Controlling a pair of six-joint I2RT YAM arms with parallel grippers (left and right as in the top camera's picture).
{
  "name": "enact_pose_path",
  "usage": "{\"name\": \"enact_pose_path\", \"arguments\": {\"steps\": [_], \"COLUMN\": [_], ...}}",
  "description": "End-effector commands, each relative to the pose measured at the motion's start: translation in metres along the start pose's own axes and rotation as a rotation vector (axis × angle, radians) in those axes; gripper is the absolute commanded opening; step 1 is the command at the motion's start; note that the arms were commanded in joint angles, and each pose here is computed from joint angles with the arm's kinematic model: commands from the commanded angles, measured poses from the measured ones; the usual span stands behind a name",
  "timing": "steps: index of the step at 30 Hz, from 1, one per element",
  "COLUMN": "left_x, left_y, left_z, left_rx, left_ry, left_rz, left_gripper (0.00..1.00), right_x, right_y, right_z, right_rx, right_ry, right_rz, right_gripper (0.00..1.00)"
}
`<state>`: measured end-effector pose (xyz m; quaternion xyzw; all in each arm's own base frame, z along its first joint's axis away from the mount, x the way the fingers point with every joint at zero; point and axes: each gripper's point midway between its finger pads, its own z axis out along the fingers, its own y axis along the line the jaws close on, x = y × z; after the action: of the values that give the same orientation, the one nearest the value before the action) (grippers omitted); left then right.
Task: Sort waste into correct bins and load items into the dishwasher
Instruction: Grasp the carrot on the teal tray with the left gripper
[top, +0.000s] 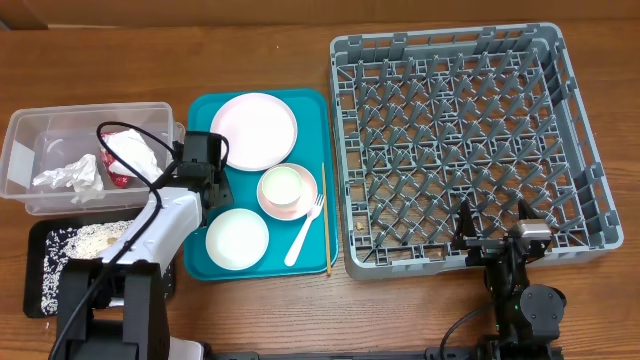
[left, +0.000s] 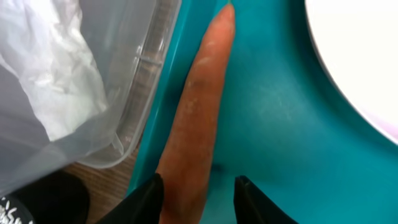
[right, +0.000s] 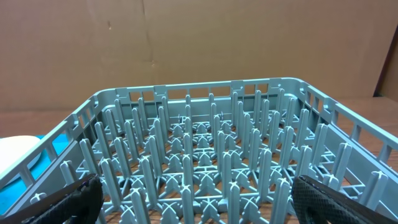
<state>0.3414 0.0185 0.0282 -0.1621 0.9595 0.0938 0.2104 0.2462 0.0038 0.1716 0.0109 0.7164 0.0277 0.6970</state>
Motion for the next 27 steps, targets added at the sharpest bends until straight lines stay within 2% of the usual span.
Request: {"name": "enact_pose_path", "arguments": {"steps": [1,14,15,17,18,23,27], "left_x": [0.001,0.007,0.007,0.006,0.006,0.000,-0.023], "left_y": [0.005,0.006,0.006,0.005,0.005,0.005,0.000], "left_z": [0.005,0.022,0.022,0.022,0.022,0.014,-0.013], "left_rx": [-0.030,-0.060,-0.060,-0.058,-0.059,-0.055,-0.012], "left_ry": [-0.006,0.016,0.016,0.013,0.013,0.005,-0.040], "left_rz": [-0.022,-0.011,-0.011,-0.012,-0.012,-0.014,-0.031], "left_gripper": [0.41,0.40,0.34,0.10,0.04,0.04,0.04], "right_x": [0.002,0.002,0.002,0.002,0.002,0.002,0.002], "right_y": [-0.003,-0.003,-0.003,-0.003,-0.003,-0.003,-0.003], "right_z": [0.000,0.000,0.000,0.000,0.000,0.000,0.000], "right_rx": [0.012,0.012,0.012,0.012,0.012,0.012,0.012], "right_ry": [-0.003,-0.003,-0.003,-0.003,-0.003,-0.003,-0.003], "right_rz": [-0.003,-0.003,-0.003,-0.003,-0.003,-0.003,-0.003], "right_gripper": [1.00,1.00,1.00,1.00,1.00,1.00,1.00]}}
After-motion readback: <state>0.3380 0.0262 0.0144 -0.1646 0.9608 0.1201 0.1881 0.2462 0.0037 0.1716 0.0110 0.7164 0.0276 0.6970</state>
